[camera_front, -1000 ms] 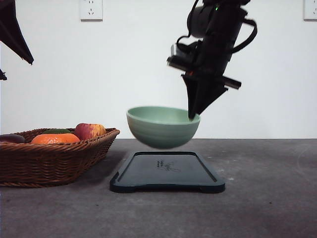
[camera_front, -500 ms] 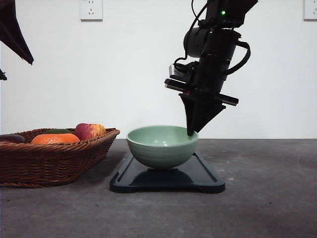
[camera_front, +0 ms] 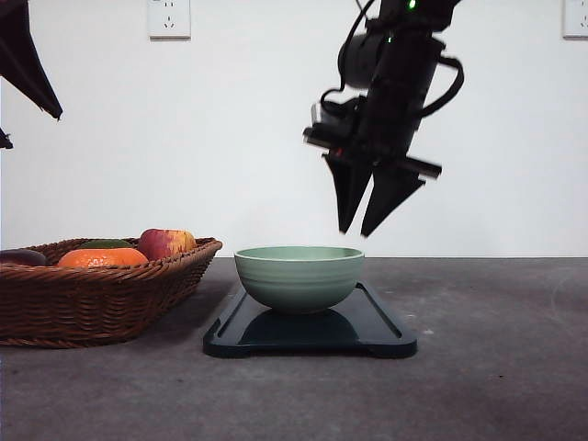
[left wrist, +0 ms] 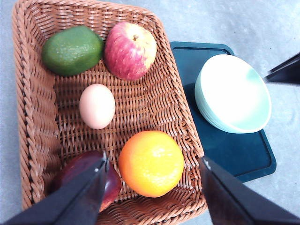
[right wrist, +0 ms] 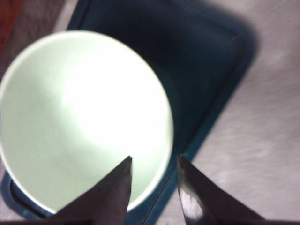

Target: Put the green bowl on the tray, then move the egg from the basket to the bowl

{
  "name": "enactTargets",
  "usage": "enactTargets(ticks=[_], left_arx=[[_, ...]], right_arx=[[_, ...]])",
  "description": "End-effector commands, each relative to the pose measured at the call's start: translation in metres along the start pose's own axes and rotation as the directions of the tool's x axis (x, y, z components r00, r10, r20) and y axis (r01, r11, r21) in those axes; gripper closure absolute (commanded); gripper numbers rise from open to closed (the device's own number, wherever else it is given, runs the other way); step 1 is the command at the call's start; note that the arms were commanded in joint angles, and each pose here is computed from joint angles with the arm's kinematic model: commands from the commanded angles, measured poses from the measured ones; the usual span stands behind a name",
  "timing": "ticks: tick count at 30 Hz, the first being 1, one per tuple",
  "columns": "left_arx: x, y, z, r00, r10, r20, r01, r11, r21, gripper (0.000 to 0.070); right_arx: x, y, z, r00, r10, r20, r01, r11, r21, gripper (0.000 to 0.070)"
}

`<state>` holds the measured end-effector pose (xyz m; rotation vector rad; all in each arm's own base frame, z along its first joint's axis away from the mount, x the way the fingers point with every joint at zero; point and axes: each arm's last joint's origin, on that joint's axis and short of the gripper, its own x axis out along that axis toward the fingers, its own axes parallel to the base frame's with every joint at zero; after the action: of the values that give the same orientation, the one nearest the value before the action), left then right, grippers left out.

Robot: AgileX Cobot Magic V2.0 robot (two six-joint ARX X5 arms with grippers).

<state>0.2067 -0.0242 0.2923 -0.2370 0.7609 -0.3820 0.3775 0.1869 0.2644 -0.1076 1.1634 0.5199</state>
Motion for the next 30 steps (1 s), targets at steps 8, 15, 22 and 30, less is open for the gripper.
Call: enactTargets(ticks=[8, 15, 22, 30], left_arx=[[-0.003, -0.003, 0.007, 1.000, -0.010, 0.026, 0.009, 1.000, 0.019, 0.0309], [-0.003, -0.003, 0.007, 1.000, -0.010, 0.026, 0.009, 1.000, 0.020, 0.0309], [-0.003, -0.003, 0.008, 1.000, -0.010, 0.029, 0.010, 1.000, 0.020, 0.0309], [-0.003, -0.003, 0.007, 1.000, -0.010, 0.025, 0.009, 1.000, 0.017, 0.0309]], right_arx=[[-0.033, 0.007, -0.039, 0.969, 0.032, 0.247, -0.021, 0.998, -0.051, 0.0514], [-0.051, 0.007, -0.091, 0.927, 0.048, 0.371, -0.021, 0.997, -0.076, 0.0514], [-0.071, 0.007, -0.144, 0.889, 0.058, 0.454, -0.018, 0.995, -0.093, 0.0514], [-0.087, 0.006, -0.193, 0.859, 0.054, 0.509, 0.004, 0.994, -0.112, 0.0514]])
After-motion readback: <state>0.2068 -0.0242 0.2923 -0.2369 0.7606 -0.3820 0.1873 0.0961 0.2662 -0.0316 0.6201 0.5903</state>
